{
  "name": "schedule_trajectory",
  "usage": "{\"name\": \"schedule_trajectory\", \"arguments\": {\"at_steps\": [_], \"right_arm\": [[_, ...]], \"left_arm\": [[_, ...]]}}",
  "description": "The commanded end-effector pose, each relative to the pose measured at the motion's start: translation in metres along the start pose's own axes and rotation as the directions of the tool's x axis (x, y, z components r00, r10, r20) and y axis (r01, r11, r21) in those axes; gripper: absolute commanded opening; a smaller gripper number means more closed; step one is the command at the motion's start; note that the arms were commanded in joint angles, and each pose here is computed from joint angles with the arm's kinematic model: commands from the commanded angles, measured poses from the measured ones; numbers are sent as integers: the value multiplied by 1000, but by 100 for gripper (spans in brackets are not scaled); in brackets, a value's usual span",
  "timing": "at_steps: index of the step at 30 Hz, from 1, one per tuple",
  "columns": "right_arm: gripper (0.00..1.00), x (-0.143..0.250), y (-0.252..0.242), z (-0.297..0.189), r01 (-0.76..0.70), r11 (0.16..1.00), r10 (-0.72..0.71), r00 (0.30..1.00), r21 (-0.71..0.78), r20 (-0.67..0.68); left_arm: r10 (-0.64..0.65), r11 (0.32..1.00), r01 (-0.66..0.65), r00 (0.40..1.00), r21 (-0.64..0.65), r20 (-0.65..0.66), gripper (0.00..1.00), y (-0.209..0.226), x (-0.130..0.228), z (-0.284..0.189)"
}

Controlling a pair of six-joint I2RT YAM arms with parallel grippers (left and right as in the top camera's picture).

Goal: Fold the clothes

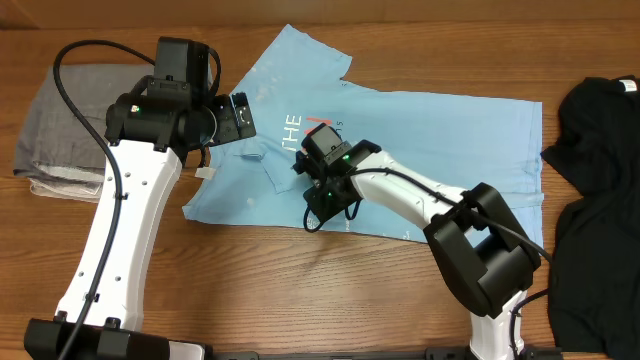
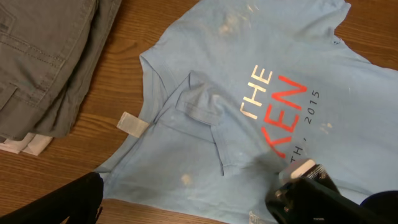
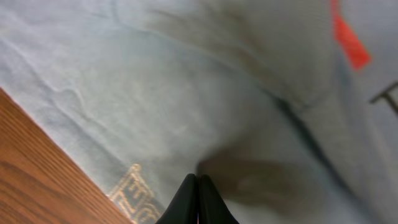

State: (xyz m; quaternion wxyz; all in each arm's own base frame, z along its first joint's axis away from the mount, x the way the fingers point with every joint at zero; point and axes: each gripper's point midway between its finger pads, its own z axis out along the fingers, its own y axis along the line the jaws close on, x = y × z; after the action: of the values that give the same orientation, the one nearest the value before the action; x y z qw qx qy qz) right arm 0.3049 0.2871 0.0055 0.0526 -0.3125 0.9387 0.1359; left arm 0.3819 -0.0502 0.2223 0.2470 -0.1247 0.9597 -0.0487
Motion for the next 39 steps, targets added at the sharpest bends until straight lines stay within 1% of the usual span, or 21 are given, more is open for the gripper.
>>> {"name": "schedule_trajectory", "arguments": {"at_steps": [1,10,19,25,29,34,37,39], "right_arm": [[4,-10,-16,-5,-51,999,52,998,-13,18],[4,-12,-47,-12,-128,992,129,991,-16,39],[4,-34,-56,-15,-121,993,120,984,-3,131],[4,-40,-74,-16,-141,986,124,978,93,166],[4,-42,-81,-15,-145,981,121,977,129,178],[7,-55,-85,-18,-160,978,127,964,131,233],[11,-60,-94,-22,-218,966,176,948,136,266],[10,-61,-99,-24,-245,960,202,940,132,276]], "left_arm": [[-12,1000,12,1000,8,13,100,-1,-4,-4],[-12,1000,12,1000,8,13,100,-1,-4,-4],[-12,1000,12,1000,8,13,100,-1,-4,-4],[-12,1000,12,1000,8,13,100,-1,-4,-4],[-12,1000,12,1000,8,13,100,-1,-4,-4],[-12,1000,12,1000,9,13,100,-1,-4,-4],[-12,1000,12,1000,9,13,100,-1,-4,-4],[-12,1000,12,1000,8,13,100,-1,-4,-4]]}}
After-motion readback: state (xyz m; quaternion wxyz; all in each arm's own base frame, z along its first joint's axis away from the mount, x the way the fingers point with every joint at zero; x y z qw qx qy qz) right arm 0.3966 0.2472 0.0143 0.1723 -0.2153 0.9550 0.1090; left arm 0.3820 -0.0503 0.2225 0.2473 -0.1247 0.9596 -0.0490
